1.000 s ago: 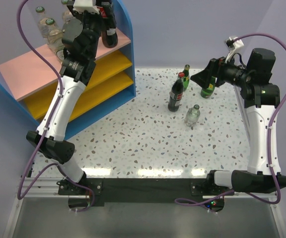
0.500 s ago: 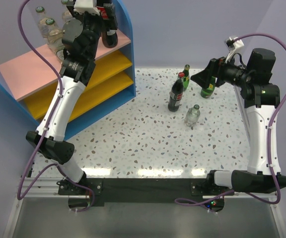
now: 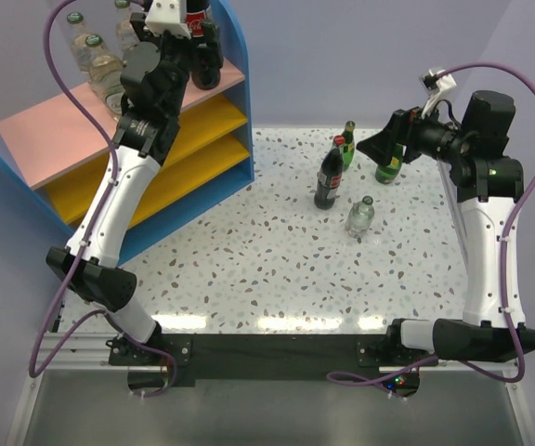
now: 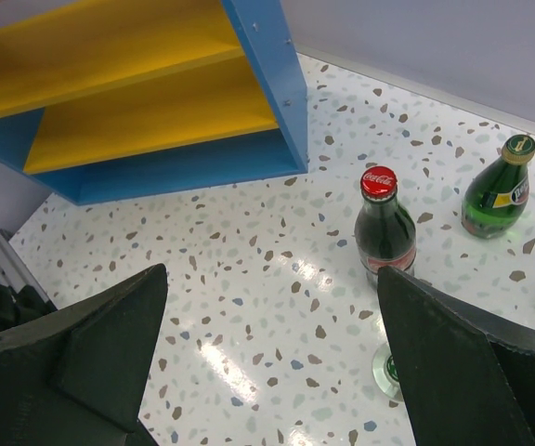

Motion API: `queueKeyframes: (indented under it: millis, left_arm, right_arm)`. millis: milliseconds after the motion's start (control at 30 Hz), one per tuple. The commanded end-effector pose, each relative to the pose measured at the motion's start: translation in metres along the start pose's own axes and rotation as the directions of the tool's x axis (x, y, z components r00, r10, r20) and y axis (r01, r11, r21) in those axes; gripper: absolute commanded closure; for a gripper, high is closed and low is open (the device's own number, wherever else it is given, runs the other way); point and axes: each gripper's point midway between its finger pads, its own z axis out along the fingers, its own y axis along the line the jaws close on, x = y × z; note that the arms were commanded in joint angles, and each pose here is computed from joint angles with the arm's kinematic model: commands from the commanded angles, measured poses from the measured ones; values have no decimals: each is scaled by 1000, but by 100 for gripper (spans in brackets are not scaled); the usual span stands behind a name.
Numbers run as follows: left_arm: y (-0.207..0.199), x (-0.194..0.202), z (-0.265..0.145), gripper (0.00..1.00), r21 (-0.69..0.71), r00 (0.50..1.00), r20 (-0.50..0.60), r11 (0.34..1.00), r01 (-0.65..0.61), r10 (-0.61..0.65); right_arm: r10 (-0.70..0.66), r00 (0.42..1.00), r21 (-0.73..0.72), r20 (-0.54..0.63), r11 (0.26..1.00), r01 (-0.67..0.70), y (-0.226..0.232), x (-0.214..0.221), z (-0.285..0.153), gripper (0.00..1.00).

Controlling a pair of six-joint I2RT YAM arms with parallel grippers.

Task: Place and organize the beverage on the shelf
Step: Place the drink on the shelf.

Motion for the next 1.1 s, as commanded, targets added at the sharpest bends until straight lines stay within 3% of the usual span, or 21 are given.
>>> queueKeyframes:
  millis: [0, 167, 567, 1067]
  left_arm:
    - [10, -20, -14, 5, -24, 1000, 25, 1000, 20, -19]
    - [13, -13, -15, 8, -39, 1000, 5, 999, 15, -15]
    - [10, -8, -3, 28, -36, 1000, -7, 999, 13, -14]
    - [5, 1, 16, 32, -27, 1000, -15, 1000, 15, -15]
  right_arm:
    - [-24, 999, -28, 34, 999, 25, 11, -9, -7, 2]
    - [-21, 999, -29, 34, 999, 22, 11, -8, -7, 2]
    - [-22, 999, -28, 36, 999, 23, 11, -9, -7, 2]
    - [-21, 999, -19, 34, 1000, 22, 8, -10, -6, 2]
